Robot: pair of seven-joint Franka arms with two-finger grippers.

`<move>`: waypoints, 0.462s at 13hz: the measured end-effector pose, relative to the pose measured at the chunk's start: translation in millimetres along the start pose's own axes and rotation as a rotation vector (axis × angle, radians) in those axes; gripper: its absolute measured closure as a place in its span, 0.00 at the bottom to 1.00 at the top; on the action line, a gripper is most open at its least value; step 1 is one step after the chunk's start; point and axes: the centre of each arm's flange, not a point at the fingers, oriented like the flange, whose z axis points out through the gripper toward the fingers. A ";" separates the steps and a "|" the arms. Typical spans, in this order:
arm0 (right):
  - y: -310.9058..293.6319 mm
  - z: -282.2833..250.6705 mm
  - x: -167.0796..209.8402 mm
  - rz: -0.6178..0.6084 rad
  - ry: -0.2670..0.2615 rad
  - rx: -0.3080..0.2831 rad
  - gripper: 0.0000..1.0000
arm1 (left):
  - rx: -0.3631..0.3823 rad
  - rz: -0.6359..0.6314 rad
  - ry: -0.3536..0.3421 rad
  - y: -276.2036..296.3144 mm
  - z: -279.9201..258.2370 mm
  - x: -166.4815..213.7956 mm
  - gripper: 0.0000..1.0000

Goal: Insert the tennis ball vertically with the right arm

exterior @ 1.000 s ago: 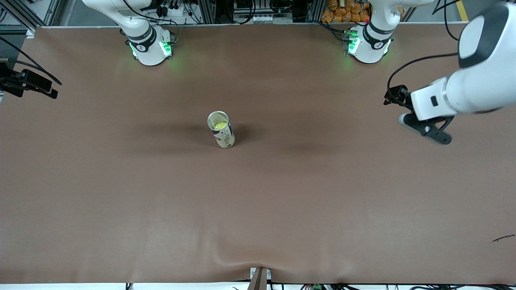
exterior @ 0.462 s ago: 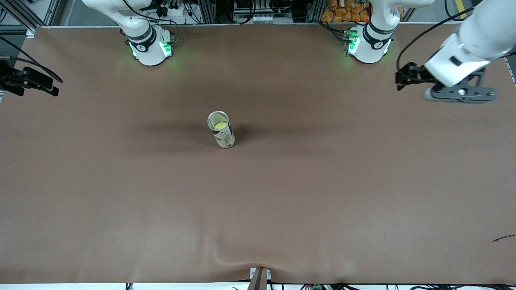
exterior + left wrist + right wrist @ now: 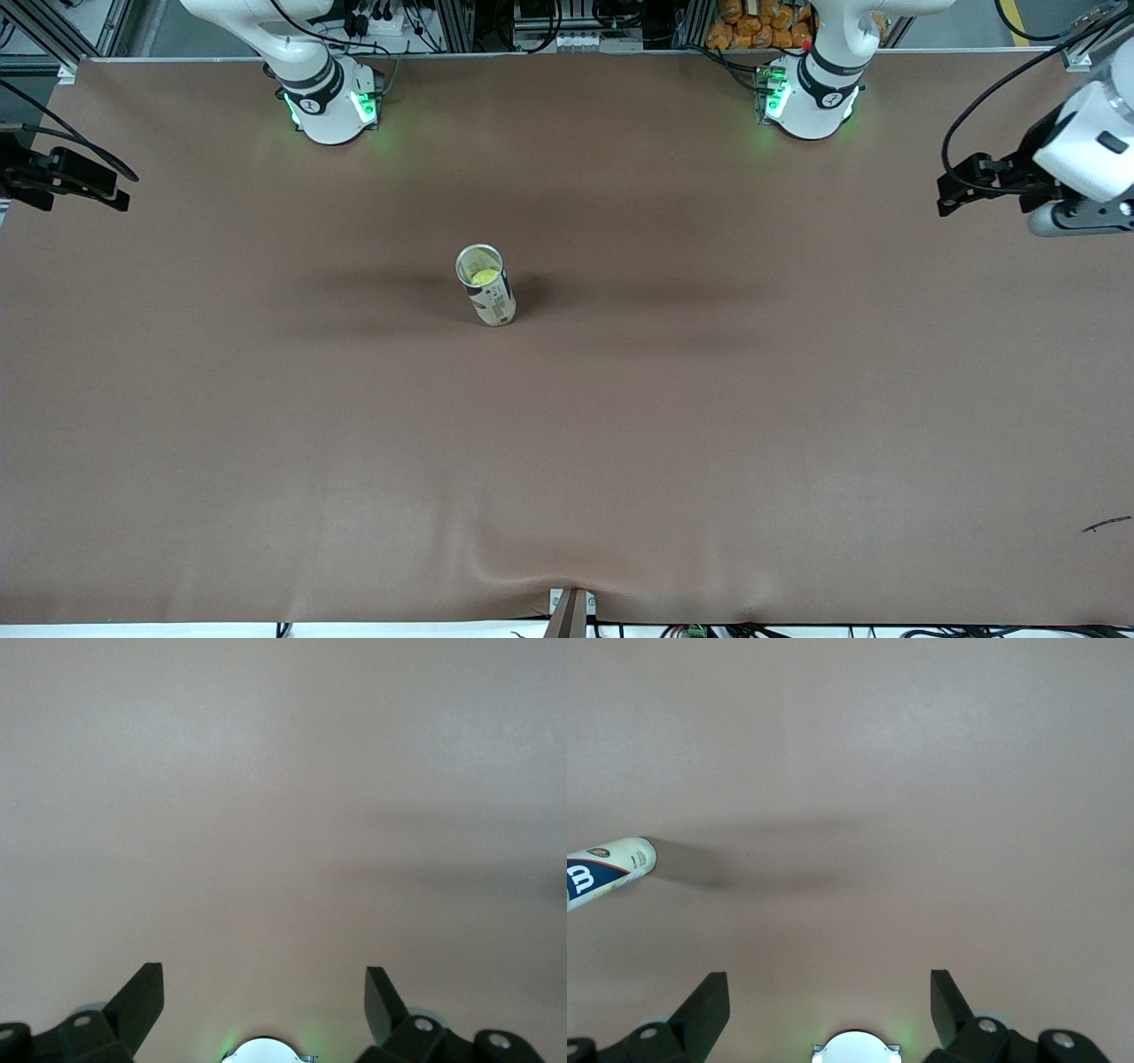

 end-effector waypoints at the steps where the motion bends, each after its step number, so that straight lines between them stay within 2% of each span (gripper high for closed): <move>1: 0.0 0.0 0.0 0.000 0.000 0.000 0.00 | -0.001 0.000 0.006 1.3 -2.1 -0.8 0.00; 6: 0.0 0.0 0.0 0.000 0.000 0.000 0.00 | -0.005 -0.015 0.028 -1.9 -13.3 -7.5 0.00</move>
